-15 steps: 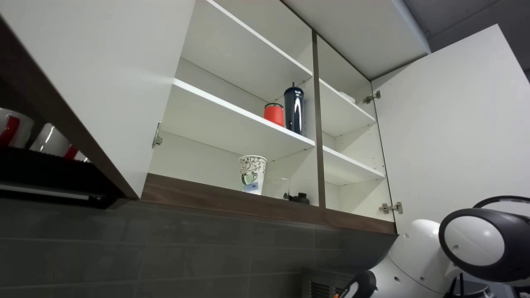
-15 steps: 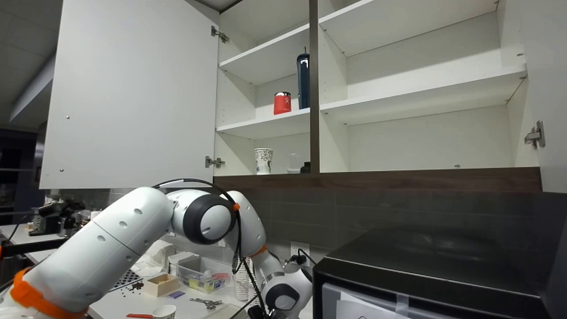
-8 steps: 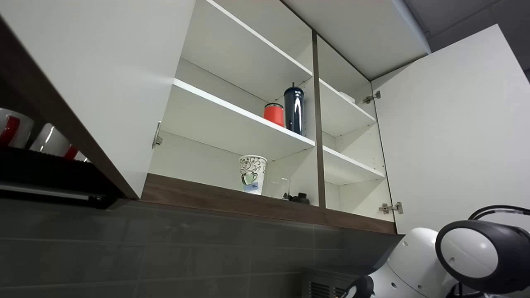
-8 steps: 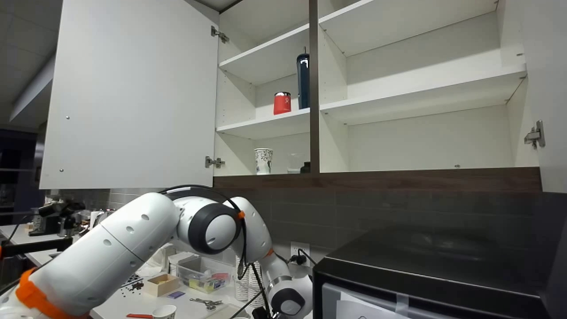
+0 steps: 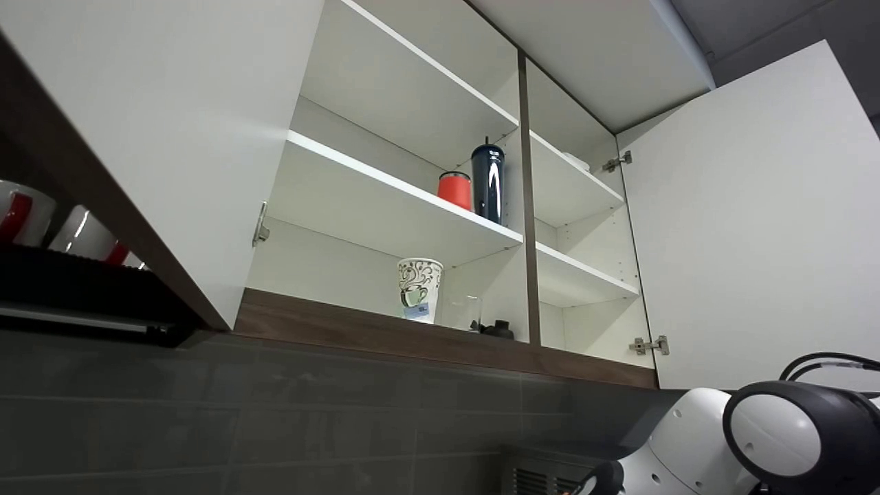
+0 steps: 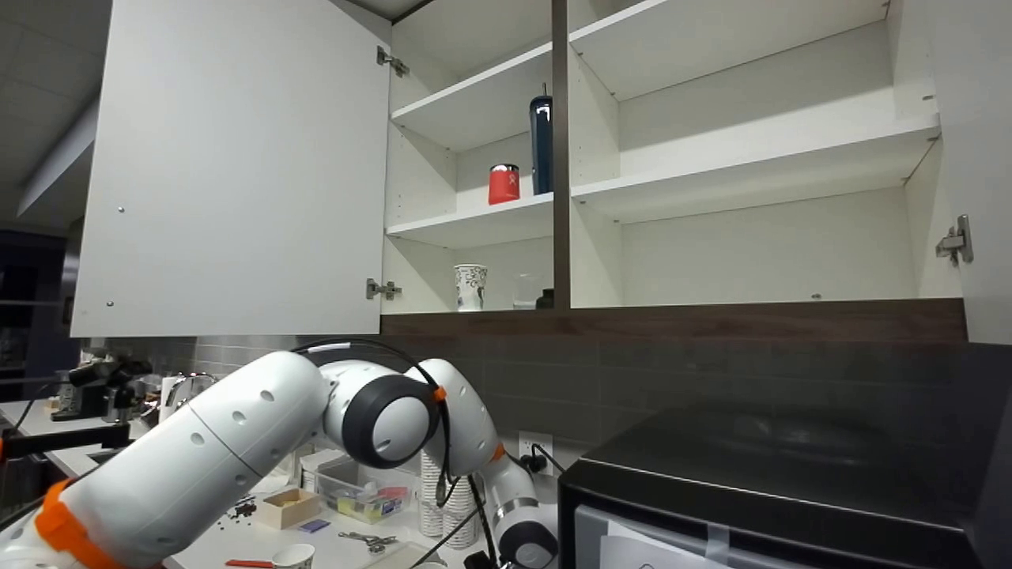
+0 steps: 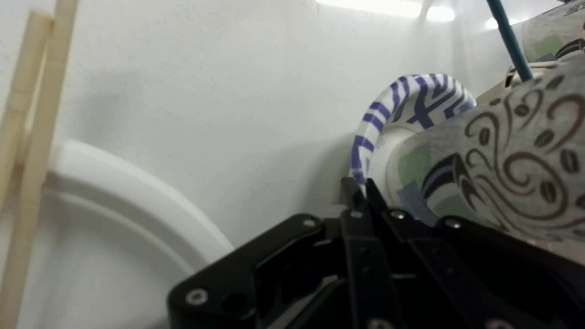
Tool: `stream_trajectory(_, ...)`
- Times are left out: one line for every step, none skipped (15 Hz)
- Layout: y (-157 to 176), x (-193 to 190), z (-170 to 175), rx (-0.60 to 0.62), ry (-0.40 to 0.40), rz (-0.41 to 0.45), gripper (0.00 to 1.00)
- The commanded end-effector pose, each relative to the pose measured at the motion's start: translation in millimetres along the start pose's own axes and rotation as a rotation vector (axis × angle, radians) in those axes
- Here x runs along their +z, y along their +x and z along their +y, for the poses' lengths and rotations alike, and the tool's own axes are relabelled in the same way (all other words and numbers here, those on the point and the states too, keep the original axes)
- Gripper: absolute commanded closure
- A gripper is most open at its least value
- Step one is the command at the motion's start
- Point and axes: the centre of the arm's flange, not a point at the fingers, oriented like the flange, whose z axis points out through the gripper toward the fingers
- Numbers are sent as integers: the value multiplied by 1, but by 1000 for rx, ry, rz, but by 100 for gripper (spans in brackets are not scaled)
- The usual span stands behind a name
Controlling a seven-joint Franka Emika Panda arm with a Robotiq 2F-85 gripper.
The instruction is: Put the bowl and cup inside the cupboard
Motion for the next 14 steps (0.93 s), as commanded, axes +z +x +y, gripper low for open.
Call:
stream_trajectory(1, -4, 1, -37, 39, 2, 99)
stream_trajectory(-3, -7, -1, -44, 32, 7, 99)
stream_trajectory(-7, -10, -3, -45, 22, 13, 99)
stream_trajectory(-10, -13, -5, -55, 16, 17, 99)
stream_trajectory(-13, -17, -8, -60, 15, 9, 99)
stream_trajectory(-17, -21, -12, -70, 10, 15, 99)
stream_trajectory(-21, -26, -15, -82, 6, 17, 99)
stream_trajectory(-26, -31, -19, -82, -5, 25, 99)
stream_trajectory(-31, -36, -23, -89, -10, 29, 99)
stream_trajectory(-37, -42, -27, -92, -19, 29, 99)
stream_trajectory(-42, -48, -31, -89, -27, 32, 99)
stream_trajectory(-48, -54, -36, -90, -35, 35, 99)
stream_trajectory(-55, -60, -42, -92, -44, 34, 99)
stream_trajectory(-63, -67, -47, -93, -53, 28, 99)
